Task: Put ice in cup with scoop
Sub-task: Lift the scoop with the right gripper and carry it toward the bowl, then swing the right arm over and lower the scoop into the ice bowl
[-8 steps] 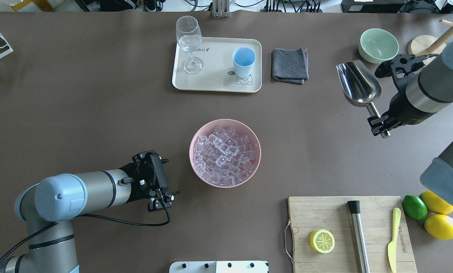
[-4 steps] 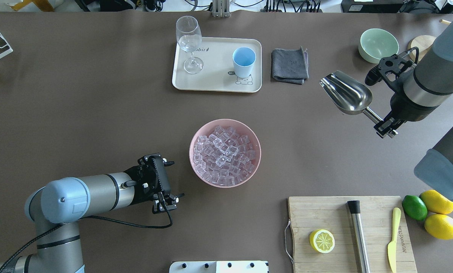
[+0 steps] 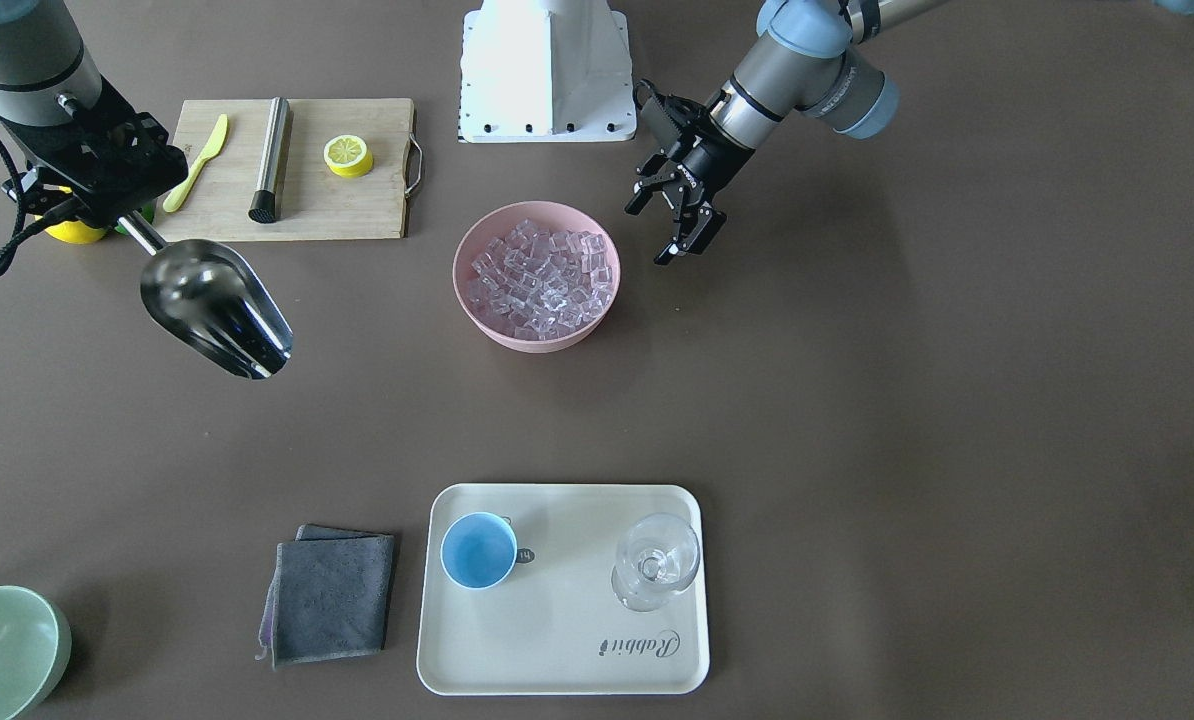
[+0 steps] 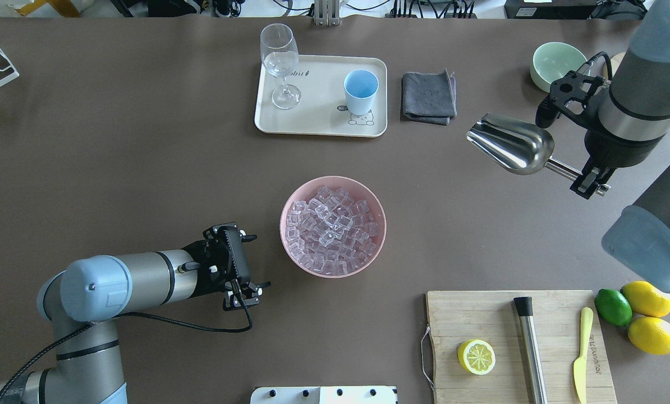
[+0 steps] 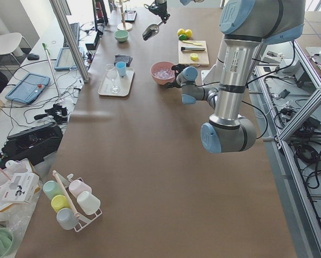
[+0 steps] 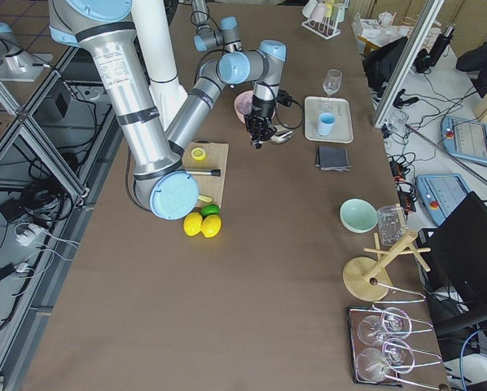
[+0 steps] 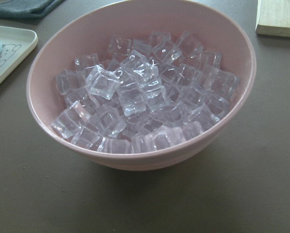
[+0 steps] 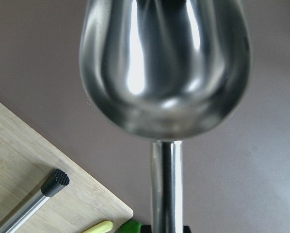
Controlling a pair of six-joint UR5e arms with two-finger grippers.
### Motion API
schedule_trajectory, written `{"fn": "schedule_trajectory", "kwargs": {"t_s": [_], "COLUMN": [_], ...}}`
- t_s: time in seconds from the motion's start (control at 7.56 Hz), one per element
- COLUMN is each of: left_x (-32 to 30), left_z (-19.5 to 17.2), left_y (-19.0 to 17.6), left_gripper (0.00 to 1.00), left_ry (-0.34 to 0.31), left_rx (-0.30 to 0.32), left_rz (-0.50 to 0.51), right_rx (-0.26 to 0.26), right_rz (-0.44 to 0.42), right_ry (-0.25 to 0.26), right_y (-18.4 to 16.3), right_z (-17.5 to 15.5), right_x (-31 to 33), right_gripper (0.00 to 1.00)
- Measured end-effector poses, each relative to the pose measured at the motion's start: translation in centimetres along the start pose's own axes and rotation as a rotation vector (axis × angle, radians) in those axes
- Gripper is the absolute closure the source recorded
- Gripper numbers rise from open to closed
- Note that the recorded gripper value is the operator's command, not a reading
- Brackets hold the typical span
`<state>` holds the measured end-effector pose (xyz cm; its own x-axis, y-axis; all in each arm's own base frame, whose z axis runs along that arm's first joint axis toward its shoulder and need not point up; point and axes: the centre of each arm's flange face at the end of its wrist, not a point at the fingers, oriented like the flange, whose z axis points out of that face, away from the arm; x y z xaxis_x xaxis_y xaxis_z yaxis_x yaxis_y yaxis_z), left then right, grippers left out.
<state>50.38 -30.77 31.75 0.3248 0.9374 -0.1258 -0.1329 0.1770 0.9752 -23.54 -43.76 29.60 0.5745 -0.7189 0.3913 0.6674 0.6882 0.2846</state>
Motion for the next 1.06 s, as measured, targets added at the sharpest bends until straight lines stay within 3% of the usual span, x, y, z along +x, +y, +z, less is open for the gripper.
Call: {"fn": "schedule_trajectory", "kwargs": {"t_s": [0.26, 0.66, 1.06], "left_x": [-2.9, -4.2, -4.3], "left_z": [-0.4, -0.4, -0.2], "left_y": [0.0, -0.4, -0.6], "left_gripper": [0.02, 0.02, 0.02], "left_ry": [0.037, 0.067, 0.070], "left_rx": [-0.011, -0.013, -0.012], "left_rz": [0.064, 0.078, 0.078], "right_rx": [-0.057, -0.186, -0.369], "right_rz": [-0.072, -0.174, -0.251], "right_ry": [0.048, 0.102, 0.116], "right_y": [-1.9, -5.5, -10.3], "right_z": [-1.6, -4.1, -4.9], "right_x": [-3.5, -11.0, -18.9], "right_gripper": [1.00, 1.00, 1.00]}}
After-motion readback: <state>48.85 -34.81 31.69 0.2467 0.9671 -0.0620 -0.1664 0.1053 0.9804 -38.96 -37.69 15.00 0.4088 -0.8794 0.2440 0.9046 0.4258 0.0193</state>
